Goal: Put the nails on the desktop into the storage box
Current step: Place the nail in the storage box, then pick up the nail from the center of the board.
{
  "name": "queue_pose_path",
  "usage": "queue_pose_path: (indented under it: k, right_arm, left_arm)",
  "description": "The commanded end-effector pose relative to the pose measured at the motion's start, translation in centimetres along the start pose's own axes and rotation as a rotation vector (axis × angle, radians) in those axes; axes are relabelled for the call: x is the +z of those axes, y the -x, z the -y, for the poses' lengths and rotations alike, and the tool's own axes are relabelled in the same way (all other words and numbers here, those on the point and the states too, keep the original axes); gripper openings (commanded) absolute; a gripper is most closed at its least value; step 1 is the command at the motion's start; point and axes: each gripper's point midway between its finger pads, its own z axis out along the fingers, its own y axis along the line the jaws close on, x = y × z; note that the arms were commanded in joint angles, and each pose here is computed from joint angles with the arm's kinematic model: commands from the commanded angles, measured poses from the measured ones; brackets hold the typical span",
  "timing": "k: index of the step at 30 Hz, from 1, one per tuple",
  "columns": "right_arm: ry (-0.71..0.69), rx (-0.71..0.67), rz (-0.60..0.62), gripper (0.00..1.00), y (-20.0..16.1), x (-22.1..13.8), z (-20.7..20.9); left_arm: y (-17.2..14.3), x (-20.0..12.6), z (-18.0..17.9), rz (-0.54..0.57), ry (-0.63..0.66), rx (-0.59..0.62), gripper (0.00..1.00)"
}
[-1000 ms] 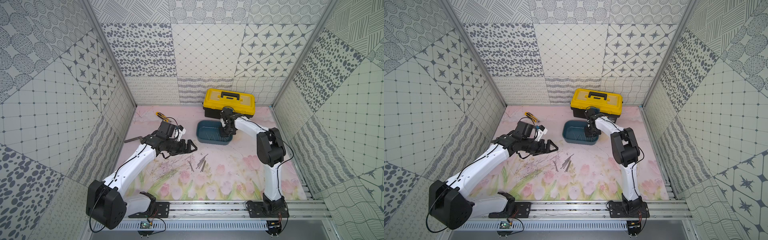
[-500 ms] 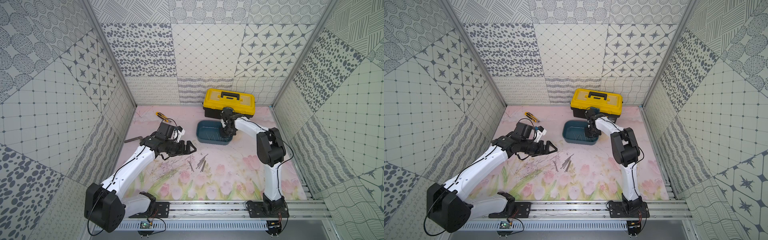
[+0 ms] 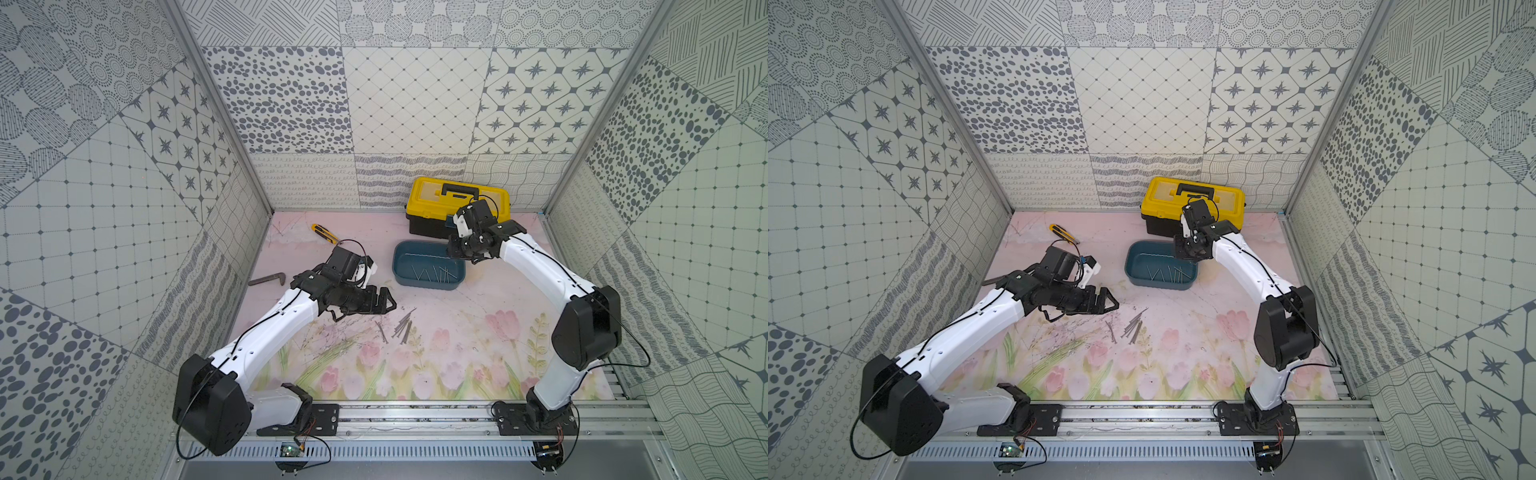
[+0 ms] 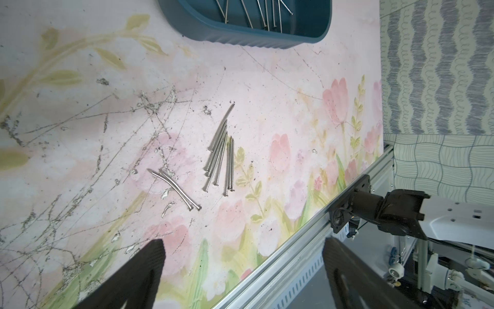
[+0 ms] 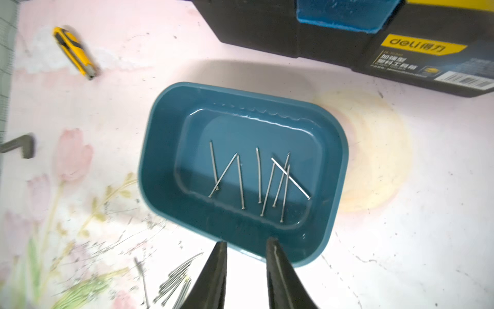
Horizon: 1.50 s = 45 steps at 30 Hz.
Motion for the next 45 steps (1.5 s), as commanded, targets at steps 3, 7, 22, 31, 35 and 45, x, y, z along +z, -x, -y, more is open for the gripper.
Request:
queue_pose_path:
  k: [3,7,22,31,35,45]
  right_arm:
    - [0.101,0.106,-0.049,0.32,-3.1,-2.0,-1.1]
    - [0.165,0.137,-0.014,0.32,-3.8,-5.2,-2.0]
    - [0.329,0.196,0.171,0.37,-3.1,-13.1,-3.7]
    - [0.356,0.232,0.218,0.44,-4.6,-14.6,-3.0]
    - [0.354,0.256,0.212,0.44,-5.2,-14.4,-2.5]
    - [0.370,0.262,0.180,0.45,-5.3,-13.5,-2.9]
  left_arm:
    - [-0.7,3.0,-1.1,-0.100,0.224,0.229,0.96]
    - [-0.2,5.1,-1.1,-0.142,0.298,0.312,0.92]
    - [1.8,12.7,-0.5,-0.245,0.443,0.549,0.72]
    - [0.5,15.6,-1.8,-0.316,0.452,0.553,0.57]
    - [0.3,16.3,-2.3,-0.328,0.460,0.550,0.54]
    - [1.8,17.8,-1.7,-0.314,0.461,0.557,0.48]
